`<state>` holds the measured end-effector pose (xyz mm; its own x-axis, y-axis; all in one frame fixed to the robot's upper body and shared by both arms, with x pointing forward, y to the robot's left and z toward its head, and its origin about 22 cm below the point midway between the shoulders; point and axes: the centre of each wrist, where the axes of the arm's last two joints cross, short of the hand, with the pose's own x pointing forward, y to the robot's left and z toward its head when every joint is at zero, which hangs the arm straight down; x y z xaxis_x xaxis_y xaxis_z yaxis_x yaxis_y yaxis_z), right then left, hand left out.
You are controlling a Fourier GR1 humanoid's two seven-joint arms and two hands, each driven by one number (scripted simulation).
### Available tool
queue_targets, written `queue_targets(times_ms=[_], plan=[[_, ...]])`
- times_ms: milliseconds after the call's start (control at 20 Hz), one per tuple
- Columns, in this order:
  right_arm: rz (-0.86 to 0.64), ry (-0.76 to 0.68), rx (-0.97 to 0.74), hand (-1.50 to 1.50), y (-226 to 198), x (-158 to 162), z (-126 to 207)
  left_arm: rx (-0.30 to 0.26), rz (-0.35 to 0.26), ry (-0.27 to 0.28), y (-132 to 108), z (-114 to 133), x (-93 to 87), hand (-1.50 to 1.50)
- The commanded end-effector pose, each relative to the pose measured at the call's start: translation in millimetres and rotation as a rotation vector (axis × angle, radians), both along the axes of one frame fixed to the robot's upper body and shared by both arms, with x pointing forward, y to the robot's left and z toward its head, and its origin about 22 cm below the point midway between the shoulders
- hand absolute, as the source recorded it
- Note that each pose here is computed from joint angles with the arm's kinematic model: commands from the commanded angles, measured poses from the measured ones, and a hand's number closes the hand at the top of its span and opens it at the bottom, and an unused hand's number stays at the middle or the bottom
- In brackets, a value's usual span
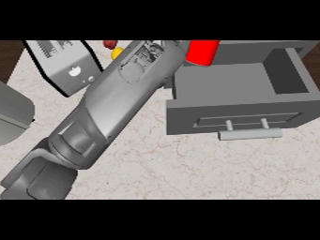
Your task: Pick up the can, place it into the drawer and close the drawer
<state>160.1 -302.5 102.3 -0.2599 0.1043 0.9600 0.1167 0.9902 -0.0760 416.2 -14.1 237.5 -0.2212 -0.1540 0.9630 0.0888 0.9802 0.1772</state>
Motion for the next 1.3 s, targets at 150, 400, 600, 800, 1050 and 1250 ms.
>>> queue_targets(times_ms=[150, 400, 600, 800, 1050, 1250], plan=[[-0.003, 0.003, -0.015, -1.50, -0.6, 6.9, -0.9, 0.034, 0.004, 0.015, -10.4, 1.8, 2.1, 1.50], [-0.003, -0.004, -0.014, -1.50, 9.9, 7.9, -1.9, 0.085, 0.037, 0.016, -5.0, -13.6, 10.6, 1.50], [0.014, -0.006, -0.015, -1.50, 8.7, 8.9, -0.9, 0.072, 0.068, 0.001, -2.3, -30.4, 9.9, 1.50], [0.018, -0.019, -0.015, -1.50, 7.0, 22.7, -2.4, 0.108, 0.074, -0.021, -2.9, -27.3, 13.4, 1.50], [0.019, -0.021, -0.005, -1.50, 4.3, 19.3, 1.5, 0.155, 0.098, 0.001, 4.0, -50.8, 14.7, 1.50], [0.034, -0.036, -0.018, -1.50, 5.8, 31.3, 2.4, 0.187, 0.109, -0.057, 0.9, -51.2, 12.9, 1.50]])
